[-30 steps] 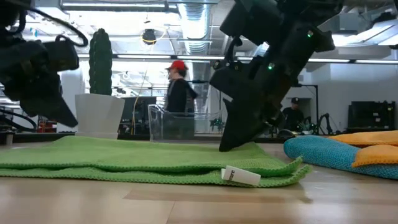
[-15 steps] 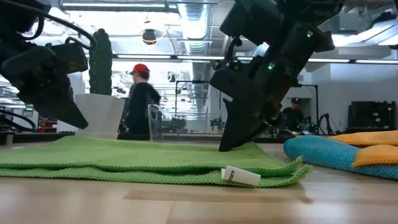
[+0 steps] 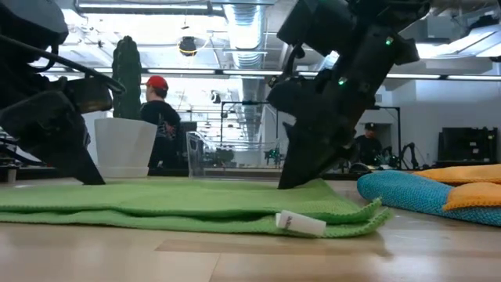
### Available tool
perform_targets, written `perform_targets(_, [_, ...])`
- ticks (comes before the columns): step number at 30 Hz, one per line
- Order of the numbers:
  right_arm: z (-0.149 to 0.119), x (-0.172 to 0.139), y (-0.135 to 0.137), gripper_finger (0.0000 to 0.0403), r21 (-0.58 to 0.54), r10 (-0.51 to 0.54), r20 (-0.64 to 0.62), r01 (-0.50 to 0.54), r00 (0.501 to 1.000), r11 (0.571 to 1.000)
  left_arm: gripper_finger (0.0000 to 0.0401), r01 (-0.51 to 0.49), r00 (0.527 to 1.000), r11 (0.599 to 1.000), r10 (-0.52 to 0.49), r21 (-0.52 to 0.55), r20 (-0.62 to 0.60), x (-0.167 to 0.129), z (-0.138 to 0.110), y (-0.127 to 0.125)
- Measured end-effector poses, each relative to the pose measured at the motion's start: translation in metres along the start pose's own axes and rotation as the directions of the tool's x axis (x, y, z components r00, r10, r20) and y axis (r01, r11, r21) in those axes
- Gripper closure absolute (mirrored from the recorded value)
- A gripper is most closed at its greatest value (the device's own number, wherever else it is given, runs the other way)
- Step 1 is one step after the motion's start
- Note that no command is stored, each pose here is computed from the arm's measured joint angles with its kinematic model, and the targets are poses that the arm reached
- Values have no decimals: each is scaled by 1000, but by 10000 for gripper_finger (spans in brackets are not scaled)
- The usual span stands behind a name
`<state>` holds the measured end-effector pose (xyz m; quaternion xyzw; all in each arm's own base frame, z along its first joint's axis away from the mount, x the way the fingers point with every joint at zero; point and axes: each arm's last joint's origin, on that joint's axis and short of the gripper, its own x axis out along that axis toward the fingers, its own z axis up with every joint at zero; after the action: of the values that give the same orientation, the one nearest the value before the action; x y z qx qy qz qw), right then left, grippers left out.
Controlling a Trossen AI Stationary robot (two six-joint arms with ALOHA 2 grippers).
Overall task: Fold microfiber towels
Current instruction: Fold the green towel
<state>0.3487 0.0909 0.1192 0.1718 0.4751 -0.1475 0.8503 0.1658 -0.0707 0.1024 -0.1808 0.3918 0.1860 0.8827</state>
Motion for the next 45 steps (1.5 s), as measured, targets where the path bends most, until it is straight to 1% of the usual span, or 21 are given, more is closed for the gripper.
perform_targets(2, [2,-6,0,285,-25,16,3,-16,1000,1000,401,0,1000,1000,0,2,-10,-2,0,1])
perform_targets(4, [7,-16,2,285,-57,39,35,-37,999,998,401,-6,1000,1000,6,6,-16,-2,-1,2])
perform_targets(7, [19,-28,4,285,-123,81,122,-66,989,990,401,-6,1000,1000,6,5,-18,-4,0,3])
perform_targets(10, [30,-32,11,285,-198,149,228,-104,962,975,401,-11,1000,1000,11,5,-13,-6,0,4])
perform_targets(13, [37,-24,19,285,-247,215,324,-138,921,959,401,-18,1000,1000,18,2,-8,-5,1,5])
perform_targets(16, [38,-3,22,285,-272,248,375,-149,893,951,401,-30,1000,1000,30,-5,-4,-4,2,6])
perform_targets(19, [37,15,19,285,-260,243,392,-147,887,954,401,-43,999,999,43,-13,-2,-3,3,8])
perform_targets(24, [25,49,4,285,-202,173,322,-111,931,973,401,-77,997,997,77,-12,-13,-3,4,12])
perform_targets(25, [24,53,2,285,-193,164,321,-105,933,976,401,-79,997,997,79,-10,-16,-3,4,12])
perform_targets(29, [24,64,-3,285,-144,159,312,-119,937,982,401,-74,997,997,73,-8,-35,-3,4,12])
perform_targets(31, [24,64,-3,285,-148,169,307,-128,937,981,401,-65,996,998,64,-6,-58,-6,8,9])
perform_targets(33, [25,63,-3,285,-170,172,314,-123,934,978,401,-56,993,998,58,26,-101,-12,12,6])
perform_targets(35, [27,60,-3,285,-190,177,317,-120,932,974,401,-83,988,993,93,81,-122,-20,18,6])
perform_targets(38, [27,60,-3,285,-194,177,318,-119,932,974,401,-189,968,974,206,125,-140,-32,22,14])
perform_targets(39, [27,60,-3,285,-193,179,319,-121,930,974,401,-210,963,970,227,122,-147,-35,22,17])
perform_targets(40, [27,60,-2,285,-193,182,323,-124,929,973,401,-214,963,971,227,105,-142,-38,24,18])
perform_targets(42, [28,56,-2,285,-200,190,330,-128,925,971,401,-187,979,982,188,19,-85,-43,30,16])
perform_targets(44, [29,55,-1,285,-215,200,336,-132,920,968,401,-115,993,991,117,-62,29,-46,37,7])
perform_targets(45, [30,53,-1,285,-217,203,340,-133,918,967,401,-73,992,995,80,-75,94,-48,41,2])
